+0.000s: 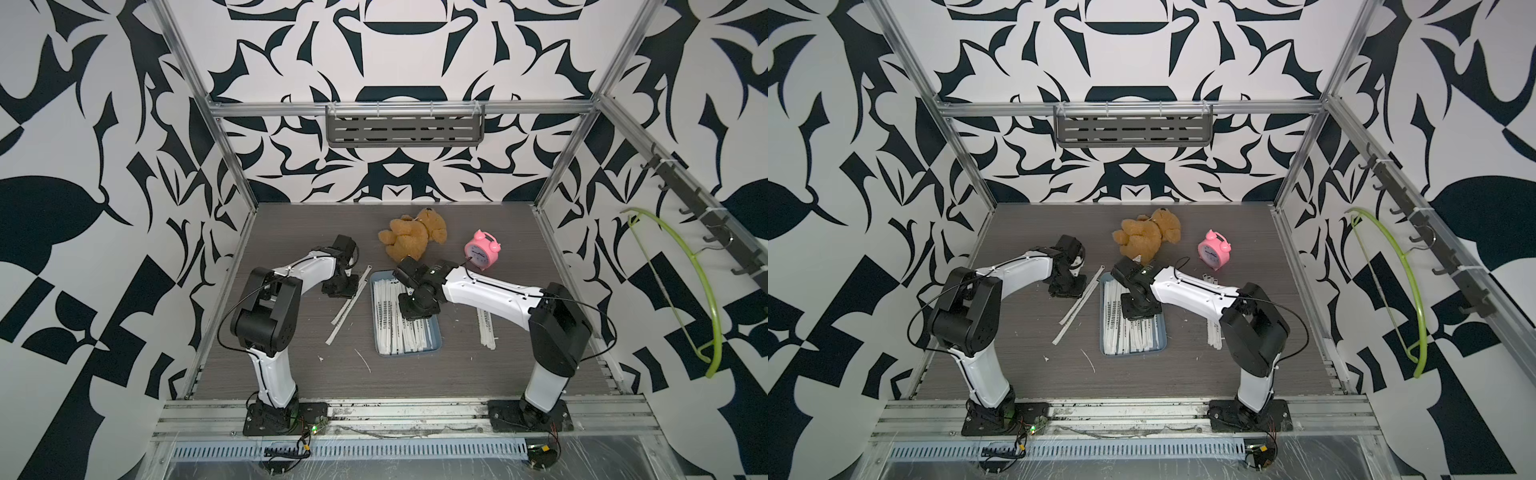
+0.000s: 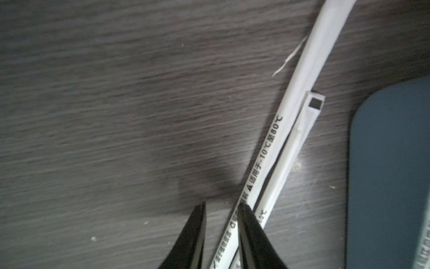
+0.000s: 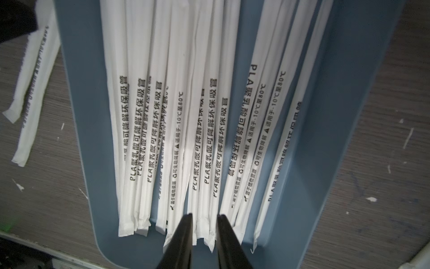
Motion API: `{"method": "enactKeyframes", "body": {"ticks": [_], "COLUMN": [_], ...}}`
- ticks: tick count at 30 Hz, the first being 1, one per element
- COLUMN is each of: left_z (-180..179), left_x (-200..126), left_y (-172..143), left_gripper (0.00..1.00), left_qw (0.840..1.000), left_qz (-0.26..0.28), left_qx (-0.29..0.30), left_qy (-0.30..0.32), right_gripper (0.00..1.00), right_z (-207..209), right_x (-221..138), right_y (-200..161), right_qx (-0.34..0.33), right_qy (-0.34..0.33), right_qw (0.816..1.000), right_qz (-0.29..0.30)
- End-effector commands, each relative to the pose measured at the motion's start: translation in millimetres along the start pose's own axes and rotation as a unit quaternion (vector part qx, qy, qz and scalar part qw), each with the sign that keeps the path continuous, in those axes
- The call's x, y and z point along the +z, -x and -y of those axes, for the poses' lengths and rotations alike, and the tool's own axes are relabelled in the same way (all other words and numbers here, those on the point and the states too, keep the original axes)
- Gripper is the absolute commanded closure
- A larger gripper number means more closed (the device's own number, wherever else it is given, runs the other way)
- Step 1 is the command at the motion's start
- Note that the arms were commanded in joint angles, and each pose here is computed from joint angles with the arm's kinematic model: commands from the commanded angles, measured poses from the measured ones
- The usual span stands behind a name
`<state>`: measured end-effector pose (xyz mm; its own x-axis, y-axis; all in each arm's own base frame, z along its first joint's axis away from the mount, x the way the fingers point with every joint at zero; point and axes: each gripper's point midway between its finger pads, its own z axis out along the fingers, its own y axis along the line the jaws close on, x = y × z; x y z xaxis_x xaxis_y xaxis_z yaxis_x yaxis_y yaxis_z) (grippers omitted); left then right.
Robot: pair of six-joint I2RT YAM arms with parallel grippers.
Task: Put the straws into the storage box
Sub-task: Pick up the straw from the center of the board.
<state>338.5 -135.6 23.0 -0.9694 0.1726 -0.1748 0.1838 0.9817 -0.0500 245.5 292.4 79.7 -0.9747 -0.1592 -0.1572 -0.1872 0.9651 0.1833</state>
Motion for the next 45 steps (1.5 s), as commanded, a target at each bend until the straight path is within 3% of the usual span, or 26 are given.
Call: {"method": "enactKeyframes", "body": {"ticks": [1, 11, 16, 22, 27, 31, 35, 41, 45], "left_z": [-28.2, -9.8, 4.9, -1.8, -4.5, -10.7, -23.0, -29.0, -13.6], "left_x": [-5.0, -27.4, -17.0, -1.4, 11.8, 13.0, -0.7, -28.8, -73.1], "left_y": [-32.7, -5.2, -0.6, -2.2, -5.7, -11.5, -10.7, 5.6, 16.5], "left_gripper": [0.71, 0.68, 0.66, 0.67, 0.7, 0.82, 0.94, 0.97, 1.0], "left_qw": [0.997, 0.999, 0.999, 1.0, 1.0, 0.999, 0.998, 0.996, 0.999], "left_qz": [-0.041, 0.005, 0.0, -0.014, -0.028, -0.04, -0.032, -0.008, 0.024], "left_qx": [-0.021, -0.033, -0.019, -0.006, -0.001, 0.003, 0.02, 0.034, -0.001], "left_qy": [0.057, -0.002, -0.031, -0.005, 0.003, 0.02, 0.055, 0.078, 0.042], "right_gripper": [0.76, 0.76, 0.76, 0.76, 0.76, 0.76, 0.76, 0.76, 0.76], "right_z": [-4.7, -10.6, -9.6, -10.3, -11.9, -12.6, -10.9, -12.9, -3.7], "right_x": [-16.0, -18.8, -18.7, -19.1, -20.2, -21.7, -21.6, -24.2, -32.7], "right_y": [6.3, 9.1, 7.7, 8.7, 11.6, 12.9, 11.7, 14.4, 17.0], "right_qx": [-0.001, -0.005, -0.004, -0.005, -0.008, -0.007, -0.004, -0.009, -0.003], "right_qy": [0.014, 0.024, 0.022, 0.021, 0.022, 0.022, 0.022, 0.023, 0.018], "right_qw": [1.0, 1.0, 1.0, 1.0, 1.0, 0.999, 0.999, 0.999, 0.999], "right_qz": [0.02, 0.02, 0.018, 0.017, 0.019, 0.023, 0.024, 0.027, 0.039]}}
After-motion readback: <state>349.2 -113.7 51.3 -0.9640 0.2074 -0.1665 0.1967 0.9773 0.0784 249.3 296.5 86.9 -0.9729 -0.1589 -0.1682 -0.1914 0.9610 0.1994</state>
